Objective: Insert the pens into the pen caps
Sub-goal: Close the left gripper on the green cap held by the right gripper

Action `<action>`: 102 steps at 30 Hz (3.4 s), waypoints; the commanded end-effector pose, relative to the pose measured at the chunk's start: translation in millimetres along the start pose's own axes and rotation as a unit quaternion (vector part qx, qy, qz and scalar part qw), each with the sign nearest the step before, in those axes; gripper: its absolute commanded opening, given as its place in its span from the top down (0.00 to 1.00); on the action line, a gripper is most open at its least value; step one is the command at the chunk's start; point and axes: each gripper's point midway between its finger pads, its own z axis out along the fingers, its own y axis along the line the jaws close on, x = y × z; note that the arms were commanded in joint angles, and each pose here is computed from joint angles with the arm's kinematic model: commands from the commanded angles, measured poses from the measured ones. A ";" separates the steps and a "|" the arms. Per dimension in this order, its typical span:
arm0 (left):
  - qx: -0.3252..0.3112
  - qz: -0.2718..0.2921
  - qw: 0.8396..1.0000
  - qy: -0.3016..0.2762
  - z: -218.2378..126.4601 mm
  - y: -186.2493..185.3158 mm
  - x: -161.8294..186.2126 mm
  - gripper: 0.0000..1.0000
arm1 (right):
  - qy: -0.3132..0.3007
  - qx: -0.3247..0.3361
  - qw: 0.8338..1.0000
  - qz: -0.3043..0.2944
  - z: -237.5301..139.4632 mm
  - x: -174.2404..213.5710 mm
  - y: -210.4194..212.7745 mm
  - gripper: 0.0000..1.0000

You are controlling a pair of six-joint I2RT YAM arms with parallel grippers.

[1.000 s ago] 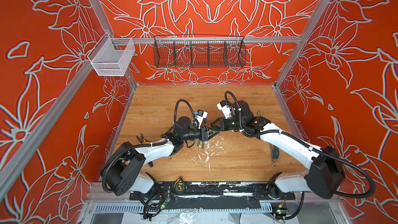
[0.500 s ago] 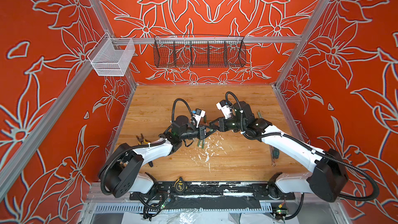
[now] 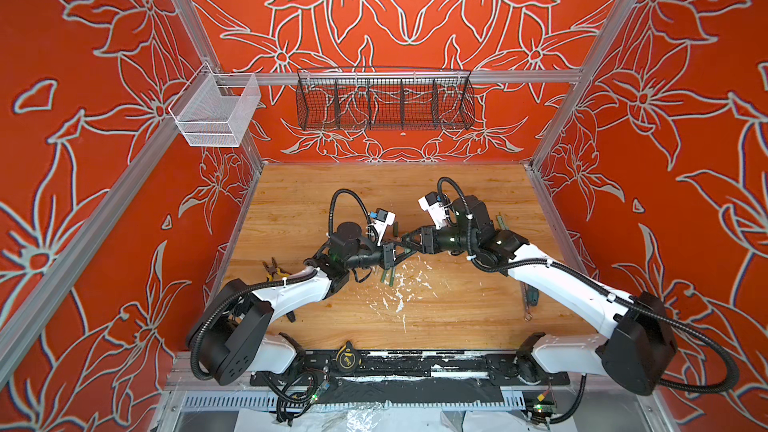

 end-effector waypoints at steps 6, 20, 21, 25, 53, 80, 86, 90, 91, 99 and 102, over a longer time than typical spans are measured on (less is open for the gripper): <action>0.056 0.060 0.996 0.025 -14.2 -29.7 12.2 1.00 | -0.011 -0.050 0.999 0.000 -5.9 -10.1 26.7 0.51; 0.063 0.085 0.994 0.034 -20.7 -40.1 13.8 1.00 | -0.001 -0.127 0.992 -0.003 -9.4 -7.3 54.2 0.63; 0.063 0.085 0.994 0.032 -20.4 -40.2 13.0 1.00 | -0.001 -0.129 0.992 -0.004 -9.9 -6.9 55.4 0.63; 0.063 0.085 0.994 0.027 -20.7 -41.6 10.4 1.00 | 0.004 -0.129 0.992 -0.007 -11.2 -2.1 55.9 0.62; 0.066 0.089 0.994 0.013 -26.6 -45.6 2.8 1.00 | 0.011 -0.134 0.991 -0.009 -8.2 9.2 55.9 0.93; 0.038 0.087 0.996 0.005 -34.9 -38.3 -9.1 0.46 | 0.018 -0.149 0.988 -0.030 -13.6 11.8 64.0 1.00; 0.034 0.088 0.996 0.003 -37.7 -37.2 -11.7 0.67 | 0.025 -0.157 0.986 -0.044 -15.8 16.1 67.1 1.00; 0.041 0.086 0.995 0.012 -36.6 -37.6 -9.4 0.79 | 0.026 -0.159 0.986 -0.047 -15.6 16.2 69.1 1.00; 0.043 0.086 0.995 0.012 -36.4 -38.0 -9.4 0.82 | 0.027 -0.160 0.986 -0.048 -15.3 16.5 70.2 1.00; 0.040 0.087 0.995 0.017 -38.5 -38.2 -6.6 0.99 | 0.018 -0.146 0.988 -0.042 -12.2 9.7 70.8 0.90; -0.010 0.078 0.997 0.002 -45.9 -24.5 -10.8 1.00 | 0.002 -0.109 0.994 -0.029 -13.5 2.6 61.7 0.66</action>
